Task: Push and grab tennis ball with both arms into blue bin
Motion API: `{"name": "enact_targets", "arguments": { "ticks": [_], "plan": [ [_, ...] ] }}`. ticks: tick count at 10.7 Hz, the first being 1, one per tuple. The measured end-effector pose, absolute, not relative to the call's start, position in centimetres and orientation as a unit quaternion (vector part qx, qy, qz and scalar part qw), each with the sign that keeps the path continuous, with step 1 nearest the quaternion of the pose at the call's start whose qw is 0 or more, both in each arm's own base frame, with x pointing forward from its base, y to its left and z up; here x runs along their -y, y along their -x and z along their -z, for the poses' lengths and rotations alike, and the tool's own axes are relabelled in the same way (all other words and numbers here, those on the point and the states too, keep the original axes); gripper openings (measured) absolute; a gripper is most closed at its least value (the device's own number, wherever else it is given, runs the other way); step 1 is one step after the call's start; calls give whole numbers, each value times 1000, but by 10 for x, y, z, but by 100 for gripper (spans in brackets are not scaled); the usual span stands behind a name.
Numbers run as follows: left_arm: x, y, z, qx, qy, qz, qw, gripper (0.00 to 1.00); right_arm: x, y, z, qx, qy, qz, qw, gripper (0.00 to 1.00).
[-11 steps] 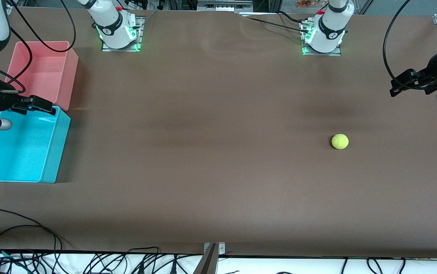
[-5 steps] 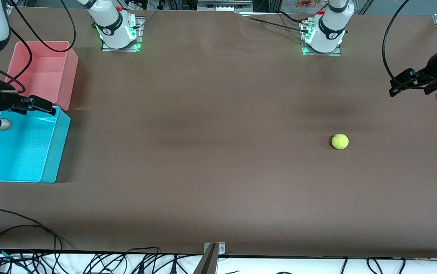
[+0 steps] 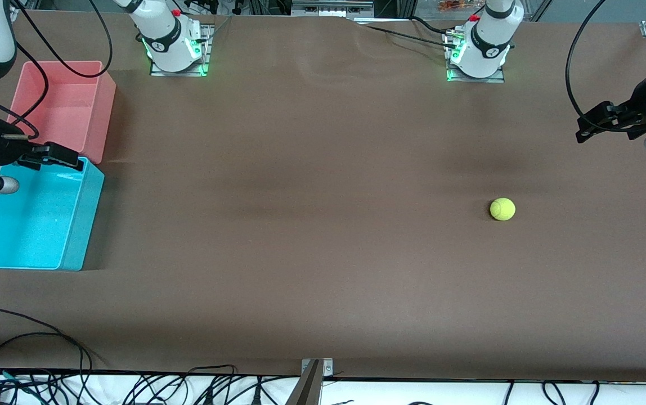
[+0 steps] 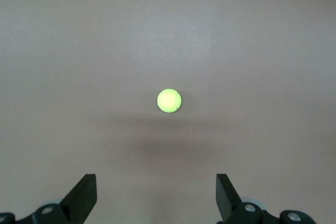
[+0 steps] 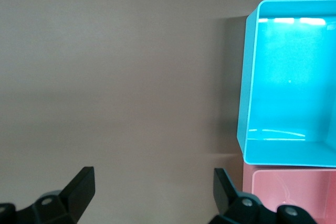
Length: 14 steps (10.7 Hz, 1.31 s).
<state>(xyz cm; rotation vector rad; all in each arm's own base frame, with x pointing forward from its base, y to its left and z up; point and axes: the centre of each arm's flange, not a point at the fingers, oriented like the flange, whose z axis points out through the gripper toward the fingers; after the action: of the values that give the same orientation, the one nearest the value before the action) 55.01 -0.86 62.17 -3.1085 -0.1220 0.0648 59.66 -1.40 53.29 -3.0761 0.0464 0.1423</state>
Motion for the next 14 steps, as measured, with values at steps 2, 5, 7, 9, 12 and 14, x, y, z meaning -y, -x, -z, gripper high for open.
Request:
{"name": "enact_targets", "arguments": {
  "ticks": [2, 5, 7, 9, 12, 14],
  "plan": [
    [9, -550, -622, 39, 999, -21, 15, 100, 14, -597, -532, -15, 998, -47, 31, 100],
    [9, -550, -622, 39, 999, -21, 15, 100, 14, -597, -532, -15, 998, -47, 31, 100],
    [9, -550, -622, 39, 999, -21, 15, 100, 14, -597, -531, -15, 998, -48, 31, 100],
    [9, -550, -622, 39, 999, -21, 15, 100, 14, -598, -530, -15, 998, -49, 31, 100],
    [9, -550, -622, 39, 999, -21, 15, 100, 15, -599, -527, -16, 998, -51, 31, 100],
    [9, -550, -622, 39, 999, -21, 15, 100, 18, -599, -527, -19, 998, -51, 31, 100]
  ]
}}
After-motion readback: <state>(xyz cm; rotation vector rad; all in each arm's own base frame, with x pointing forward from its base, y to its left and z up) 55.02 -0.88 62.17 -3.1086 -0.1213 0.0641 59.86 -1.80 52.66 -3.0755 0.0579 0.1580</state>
